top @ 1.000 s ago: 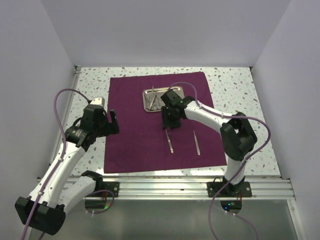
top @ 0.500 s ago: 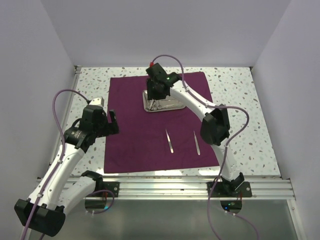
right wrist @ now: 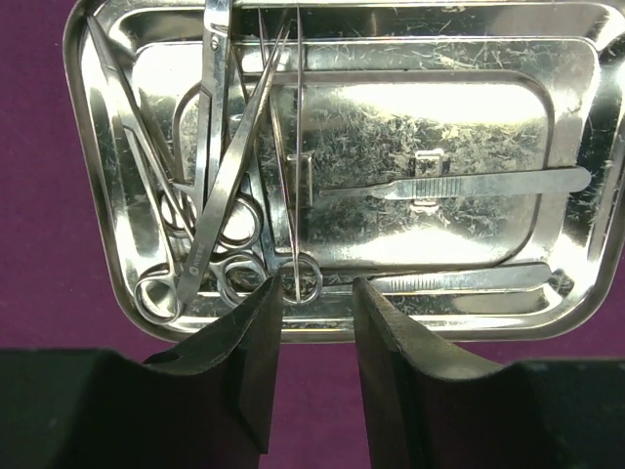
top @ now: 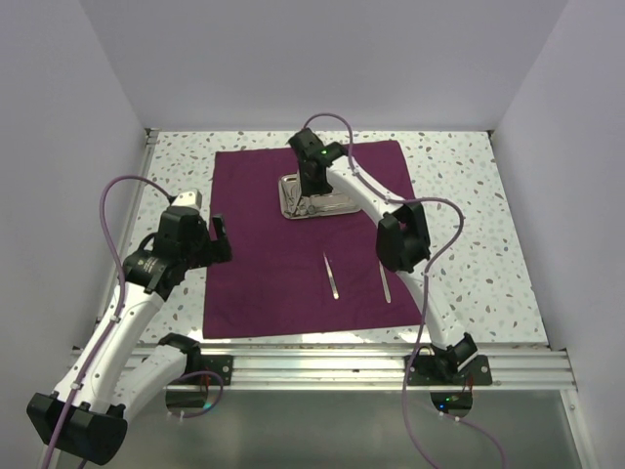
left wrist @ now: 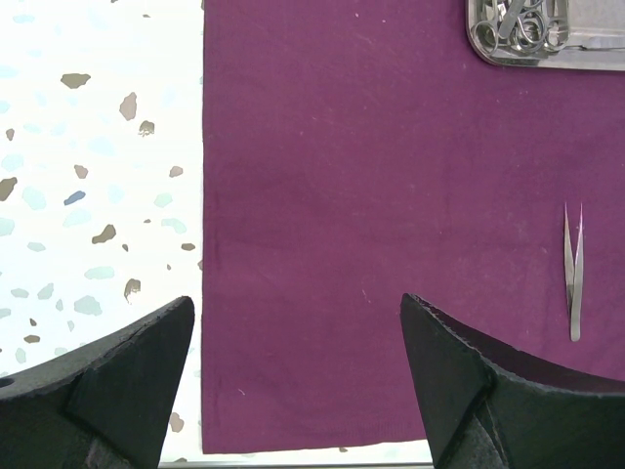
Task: Open and lay out the surgical kit
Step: Pick up the medical item from the container, then place the medical item in the surgical kit, then pick up the medical item from the container.
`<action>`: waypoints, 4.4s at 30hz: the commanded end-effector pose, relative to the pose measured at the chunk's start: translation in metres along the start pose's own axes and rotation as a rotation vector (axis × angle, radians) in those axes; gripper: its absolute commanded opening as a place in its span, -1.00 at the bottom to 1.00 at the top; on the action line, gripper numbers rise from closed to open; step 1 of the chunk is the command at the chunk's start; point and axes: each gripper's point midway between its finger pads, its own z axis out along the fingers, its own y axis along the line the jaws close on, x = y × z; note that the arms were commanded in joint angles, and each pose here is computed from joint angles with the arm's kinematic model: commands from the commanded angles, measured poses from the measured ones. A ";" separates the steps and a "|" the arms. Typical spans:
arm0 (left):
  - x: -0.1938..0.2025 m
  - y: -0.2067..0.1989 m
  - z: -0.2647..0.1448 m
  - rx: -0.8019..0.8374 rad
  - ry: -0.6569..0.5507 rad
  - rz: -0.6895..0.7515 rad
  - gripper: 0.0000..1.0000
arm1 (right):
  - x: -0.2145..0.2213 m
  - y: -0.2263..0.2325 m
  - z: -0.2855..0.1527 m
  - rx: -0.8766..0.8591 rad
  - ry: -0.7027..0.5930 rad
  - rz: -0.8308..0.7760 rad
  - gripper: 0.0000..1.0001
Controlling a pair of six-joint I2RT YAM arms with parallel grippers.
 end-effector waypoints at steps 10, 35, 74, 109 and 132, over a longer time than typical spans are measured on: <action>-0.004 -0.003 0.003 0.007 -0.018 -0.008 0.80 | -0.001 0.007 0.022 0.003 -0.011 -0.011 -0.25; 0.000 -0.002 0.007 -0.005 0.001 -0.003 0.79 | -0.040 -0.063 -0.022 0.098 -0.095 0.039 -1.00; -0.082 -0.182 0.207 0.045 0.093 0.191 0.70 | 0.225 -0.026 -0.137 -0.357 0.395 0.089 0.06; -0.067 -0.211 0.297 -0.013 0.143 0.302 -0.14 | 0.207 -0.091 -0.191 -0.148 0.244 0.064 0.25; -0.106 -0.225 0.269 0.110 0.097 0.227 -1.00 | 0.200 -0.096 -0.193 -0.120 0.218 0.071 0.19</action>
